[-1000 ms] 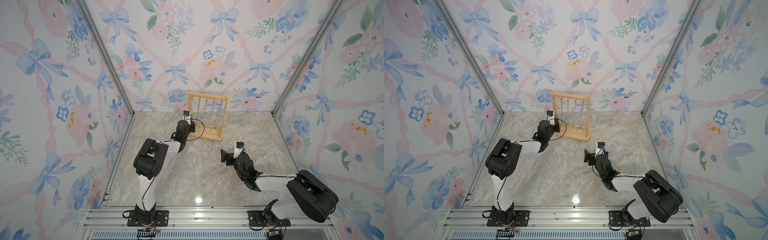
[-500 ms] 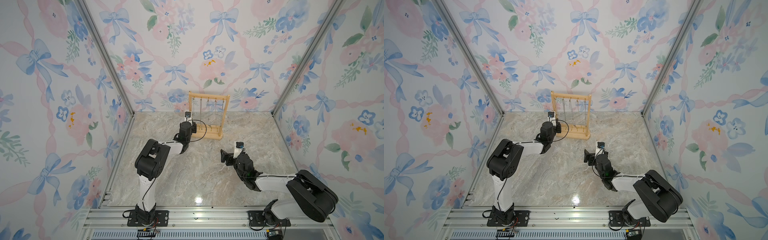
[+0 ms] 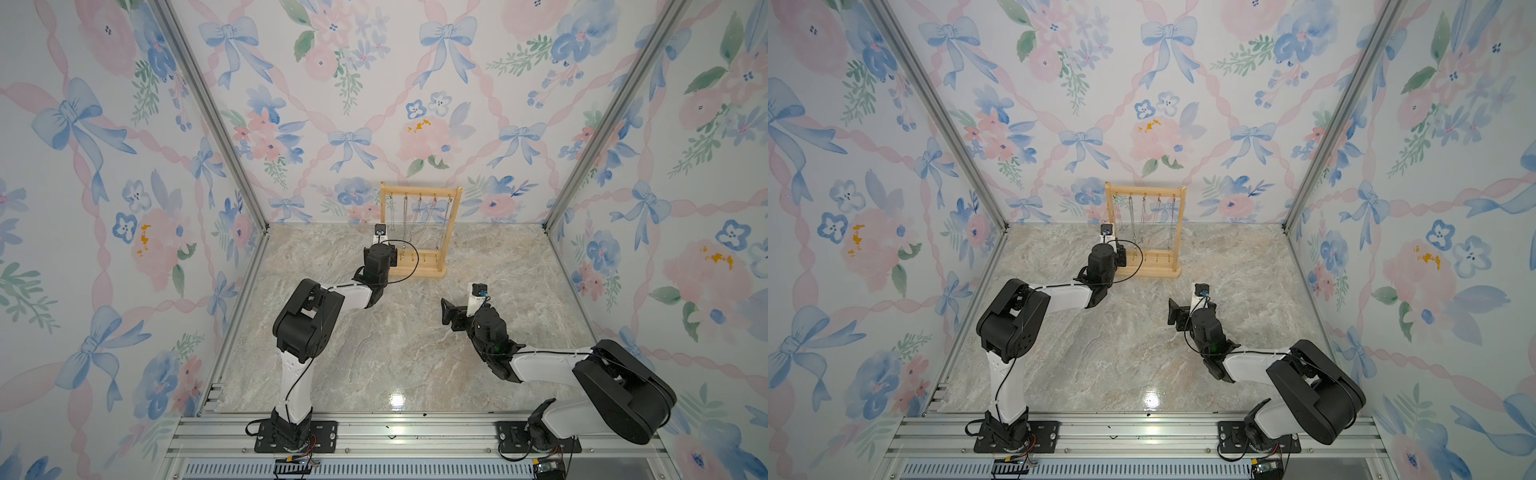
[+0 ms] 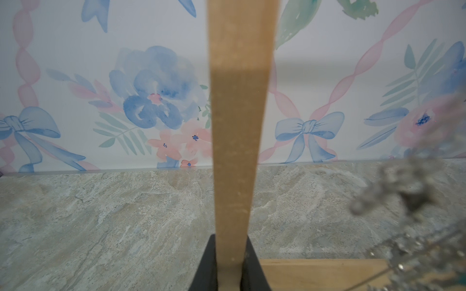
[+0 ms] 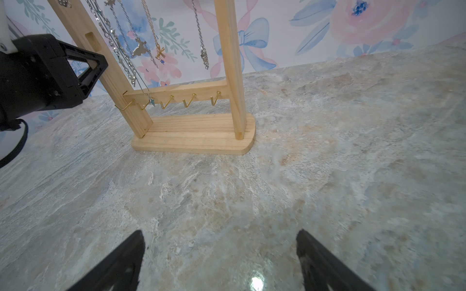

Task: Take the necklace off the jewelry display stand
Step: Adjust the stand at the center of the board.

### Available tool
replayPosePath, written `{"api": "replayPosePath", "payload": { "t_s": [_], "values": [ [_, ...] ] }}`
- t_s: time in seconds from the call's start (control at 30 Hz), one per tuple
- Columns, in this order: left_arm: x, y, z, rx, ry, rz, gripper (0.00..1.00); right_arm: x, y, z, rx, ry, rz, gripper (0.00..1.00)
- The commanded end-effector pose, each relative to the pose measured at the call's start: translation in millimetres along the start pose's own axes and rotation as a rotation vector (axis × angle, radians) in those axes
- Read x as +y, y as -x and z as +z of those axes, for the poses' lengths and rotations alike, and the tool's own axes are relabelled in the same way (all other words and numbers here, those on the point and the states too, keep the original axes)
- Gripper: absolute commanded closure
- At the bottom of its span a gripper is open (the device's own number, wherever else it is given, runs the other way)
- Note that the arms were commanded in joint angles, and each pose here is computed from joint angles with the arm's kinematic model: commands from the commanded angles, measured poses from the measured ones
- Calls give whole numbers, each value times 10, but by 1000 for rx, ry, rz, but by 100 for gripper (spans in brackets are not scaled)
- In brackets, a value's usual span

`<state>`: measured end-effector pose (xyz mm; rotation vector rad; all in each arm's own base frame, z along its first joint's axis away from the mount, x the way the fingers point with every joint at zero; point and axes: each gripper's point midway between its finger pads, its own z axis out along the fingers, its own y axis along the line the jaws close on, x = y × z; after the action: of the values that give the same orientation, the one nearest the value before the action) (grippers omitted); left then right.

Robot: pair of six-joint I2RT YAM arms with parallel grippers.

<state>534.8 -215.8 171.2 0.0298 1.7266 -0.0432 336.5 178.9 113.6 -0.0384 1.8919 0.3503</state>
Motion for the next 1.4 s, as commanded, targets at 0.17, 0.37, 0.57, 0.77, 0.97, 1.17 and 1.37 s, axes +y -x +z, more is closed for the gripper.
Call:
{"api": "replayPosePath", "payload": {
  "t_s": [0.17,0.37,0.57,0.77,0.97,1.17,1.37],
  "values": [
    [-98,279,102,-91,33,-100,100,61,19,30,1,12,5,5],
    [-185,277,161,-94,10,-78,100,58,19,27,1,12,5,5],
    [-226,273,187,-93,0,-44,93,55,25,27,-1,11,7,5],
    [-239,276,164,-89,-13,-25,89,52,23,23,0,11,6,5],
    [-200,275,93,-82,-14,-29,79,54,28,26,-2,11,7,5],
    [-194,276,52,-79,-25,-16,73,56,22,28,0,12,7,5],
    [-176,333,14,-85,-23,5,69,58,32,26,-3,13,8,5]
  ]
}}
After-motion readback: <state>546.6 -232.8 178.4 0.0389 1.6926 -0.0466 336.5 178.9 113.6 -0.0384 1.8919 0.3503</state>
